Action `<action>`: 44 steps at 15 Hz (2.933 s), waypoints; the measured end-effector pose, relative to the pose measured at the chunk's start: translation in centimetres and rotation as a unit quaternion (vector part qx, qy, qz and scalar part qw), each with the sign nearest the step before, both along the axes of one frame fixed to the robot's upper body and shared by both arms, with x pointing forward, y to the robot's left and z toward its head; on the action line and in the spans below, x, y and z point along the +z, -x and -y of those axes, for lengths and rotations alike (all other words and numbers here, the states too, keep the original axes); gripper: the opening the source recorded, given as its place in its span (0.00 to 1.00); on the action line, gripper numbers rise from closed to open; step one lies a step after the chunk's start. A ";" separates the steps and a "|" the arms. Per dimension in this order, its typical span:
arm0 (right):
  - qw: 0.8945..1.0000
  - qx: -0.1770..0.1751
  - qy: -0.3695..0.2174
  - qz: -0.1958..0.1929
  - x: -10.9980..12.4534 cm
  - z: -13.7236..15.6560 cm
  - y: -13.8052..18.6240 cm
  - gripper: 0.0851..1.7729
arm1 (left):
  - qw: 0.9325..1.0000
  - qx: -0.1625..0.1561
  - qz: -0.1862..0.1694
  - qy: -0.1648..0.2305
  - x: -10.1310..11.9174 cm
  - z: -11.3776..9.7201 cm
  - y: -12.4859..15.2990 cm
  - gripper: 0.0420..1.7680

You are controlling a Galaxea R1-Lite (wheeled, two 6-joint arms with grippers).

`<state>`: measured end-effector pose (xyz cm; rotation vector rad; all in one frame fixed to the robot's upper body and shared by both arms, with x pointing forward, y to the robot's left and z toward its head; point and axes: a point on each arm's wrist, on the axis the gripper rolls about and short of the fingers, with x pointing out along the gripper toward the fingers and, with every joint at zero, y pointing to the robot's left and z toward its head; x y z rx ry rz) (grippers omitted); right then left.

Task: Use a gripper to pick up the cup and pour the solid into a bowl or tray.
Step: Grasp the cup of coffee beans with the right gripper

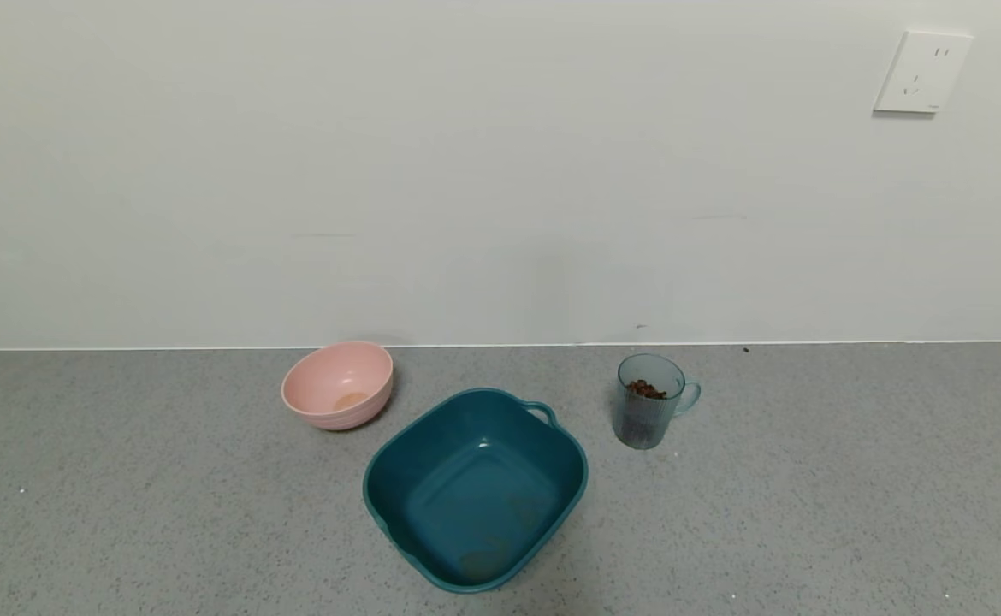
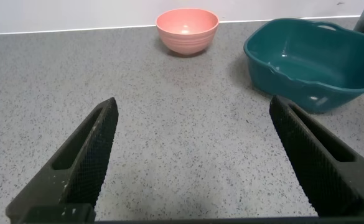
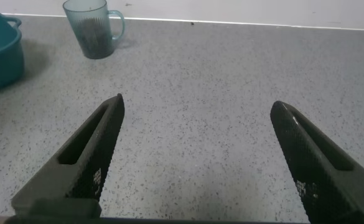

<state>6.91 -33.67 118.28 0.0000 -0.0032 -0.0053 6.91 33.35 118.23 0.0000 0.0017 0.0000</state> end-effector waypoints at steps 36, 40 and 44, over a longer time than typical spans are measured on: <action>0.979 0.056 0.031 -0.195 3.2 -18.0 -27.3 0.96 | 1.000 0.000 0.000 0.000 0.0 0.0 0.0 0.99; 0.980 0.033 0.025 -0.194 0.0 -19.7 -29.6 0.96 | 1.000 0.000 0.000 0.000 0.0 0.0 0.0 0.99; 0.981 0.008 0.011 -0.193 -1.6 -20.9 -31.5 0.96 | 1.000 0.000 0.000 0.000 0.0 0.0 0.0 0.99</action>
